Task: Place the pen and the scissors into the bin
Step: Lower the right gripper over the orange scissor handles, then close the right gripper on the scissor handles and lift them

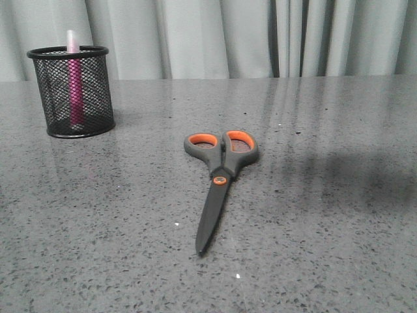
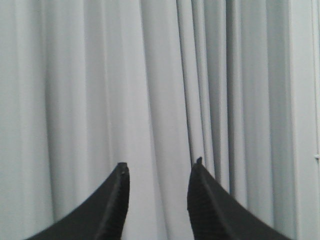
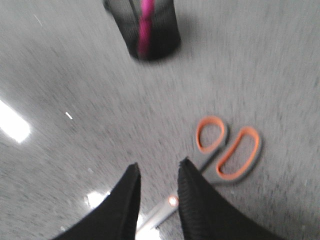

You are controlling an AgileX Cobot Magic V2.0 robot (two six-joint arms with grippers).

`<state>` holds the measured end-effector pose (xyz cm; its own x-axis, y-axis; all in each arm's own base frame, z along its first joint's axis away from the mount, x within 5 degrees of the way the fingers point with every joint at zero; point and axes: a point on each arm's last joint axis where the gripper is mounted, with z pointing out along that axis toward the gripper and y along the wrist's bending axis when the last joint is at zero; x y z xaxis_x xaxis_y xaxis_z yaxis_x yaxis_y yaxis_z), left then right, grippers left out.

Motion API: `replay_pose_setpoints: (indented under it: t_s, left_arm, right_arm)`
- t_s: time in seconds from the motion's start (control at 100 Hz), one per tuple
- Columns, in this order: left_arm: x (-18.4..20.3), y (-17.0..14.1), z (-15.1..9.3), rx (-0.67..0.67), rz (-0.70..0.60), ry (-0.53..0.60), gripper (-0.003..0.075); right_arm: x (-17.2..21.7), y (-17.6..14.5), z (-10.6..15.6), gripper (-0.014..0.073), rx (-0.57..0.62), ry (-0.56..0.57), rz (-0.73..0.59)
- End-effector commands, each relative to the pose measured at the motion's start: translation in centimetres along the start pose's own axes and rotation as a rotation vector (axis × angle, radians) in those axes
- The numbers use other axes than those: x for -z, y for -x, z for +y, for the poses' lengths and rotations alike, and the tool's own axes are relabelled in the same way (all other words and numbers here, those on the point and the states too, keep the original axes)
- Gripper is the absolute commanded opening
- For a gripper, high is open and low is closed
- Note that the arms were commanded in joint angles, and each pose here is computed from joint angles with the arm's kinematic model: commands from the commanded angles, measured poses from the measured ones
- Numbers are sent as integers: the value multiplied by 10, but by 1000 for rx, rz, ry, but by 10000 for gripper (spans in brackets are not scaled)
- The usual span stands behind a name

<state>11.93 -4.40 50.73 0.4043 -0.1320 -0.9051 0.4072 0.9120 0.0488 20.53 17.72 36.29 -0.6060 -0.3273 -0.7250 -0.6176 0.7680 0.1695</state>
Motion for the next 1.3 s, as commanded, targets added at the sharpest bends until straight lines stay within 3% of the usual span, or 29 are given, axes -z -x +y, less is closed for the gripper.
replay_pose_setpoints:
  t_s: [0.0, 0.13, 0.24, 0.31, 0.51, 0.79, 1.0, 1.29]
  left_arm:
    - [11, 11, 0, 6, -39, 31, 250]
    - [20, 2, 0, 10, -18, 50, 250]
    - [22, -13, 0, 35, 20, 53, 249]
    - [21, -18, -1, 59, 35, 45, 250]
    - [21, -21, -7, 88, 44, 9, 249]
    - [21, -21, -12, 110, 45, -30, 249]
    - [21, -20, -17, 128, 45, -68, 249]
    - [23, -18, -21, 141, 36, -100, 250]
  right_arm:
    - [-14, 20, -3, 152, -25, -111, 90]
    - [-43, 29, -7, 239, -60, -193, 296]
    - [-63, 31, -2, 388, -109, -176, 382]
    - [-71, 28, 5, 437, -121, -160, 408]
    - [-78, 19, 17, 434, -164, -161, 419]
    - [-99, -5, 11, 433, -259, -180, 407]
    - [-109, -5, 8, 433, -307, -190, 366]
    - [-135, -16, 3, 430, -352, -250, 416]
